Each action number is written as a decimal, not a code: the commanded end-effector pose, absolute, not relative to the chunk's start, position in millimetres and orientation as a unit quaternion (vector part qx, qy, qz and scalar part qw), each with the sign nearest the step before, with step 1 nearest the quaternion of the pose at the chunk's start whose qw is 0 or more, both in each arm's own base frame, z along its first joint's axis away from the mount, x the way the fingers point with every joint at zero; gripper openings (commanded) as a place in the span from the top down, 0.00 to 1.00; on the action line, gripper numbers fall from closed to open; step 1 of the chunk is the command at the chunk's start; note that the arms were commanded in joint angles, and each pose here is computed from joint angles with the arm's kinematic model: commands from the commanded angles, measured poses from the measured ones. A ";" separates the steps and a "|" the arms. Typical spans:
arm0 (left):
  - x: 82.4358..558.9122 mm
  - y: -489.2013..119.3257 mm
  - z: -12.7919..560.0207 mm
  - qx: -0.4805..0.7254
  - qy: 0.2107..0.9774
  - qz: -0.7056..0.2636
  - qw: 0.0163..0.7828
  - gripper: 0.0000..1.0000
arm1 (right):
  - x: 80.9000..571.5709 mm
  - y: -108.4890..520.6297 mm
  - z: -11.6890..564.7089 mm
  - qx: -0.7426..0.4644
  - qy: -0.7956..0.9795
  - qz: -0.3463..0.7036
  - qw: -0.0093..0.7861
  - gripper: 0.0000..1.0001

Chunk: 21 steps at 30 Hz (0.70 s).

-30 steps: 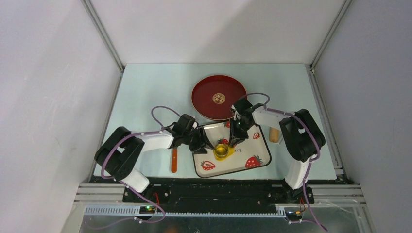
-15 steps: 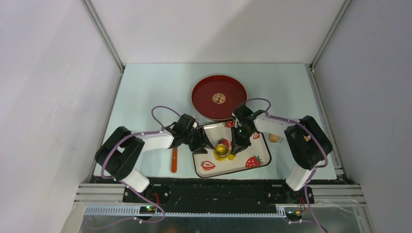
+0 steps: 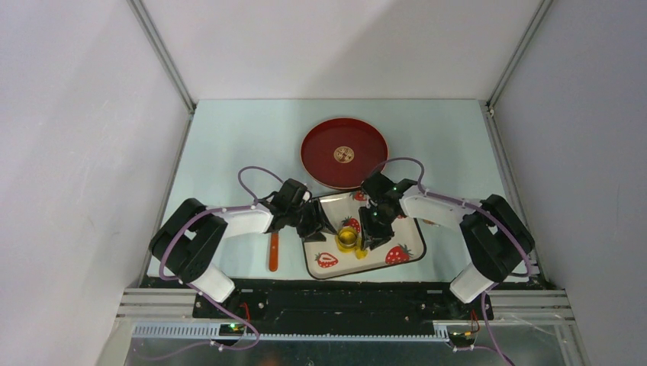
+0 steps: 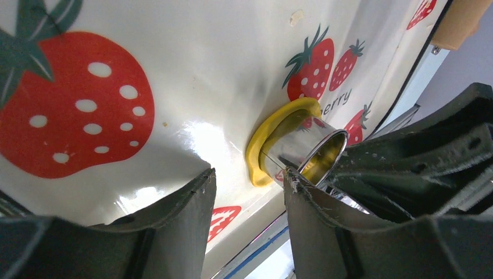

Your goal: Roll out the dumpling wrappers from the dough

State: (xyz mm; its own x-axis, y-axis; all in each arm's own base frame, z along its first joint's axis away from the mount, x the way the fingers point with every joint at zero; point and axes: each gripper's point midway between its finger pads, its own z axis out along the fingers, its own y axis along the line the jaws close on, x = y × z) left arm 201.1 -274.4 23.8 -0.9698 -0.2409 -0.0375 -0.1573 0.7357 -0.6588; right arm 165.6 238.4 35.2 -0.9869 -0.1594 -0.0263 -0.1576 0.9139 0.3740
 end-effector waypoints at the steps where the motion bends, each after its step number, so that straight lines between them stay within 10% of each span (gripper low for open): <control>1: 177.9 -233.1 -24.2 -0.119 0.964 -0.235 0.035 0.45 | 156.9 228.8 49.0 0.074 -0.981 -0.177 -0.004 0.60; 21: 178.0 -233.5 -22.2 -0.117 0.964 -0.238 0.037 0.45 | 172.5 227.7 60.2 0.101 -0.973 -0.202 -0.042 0.30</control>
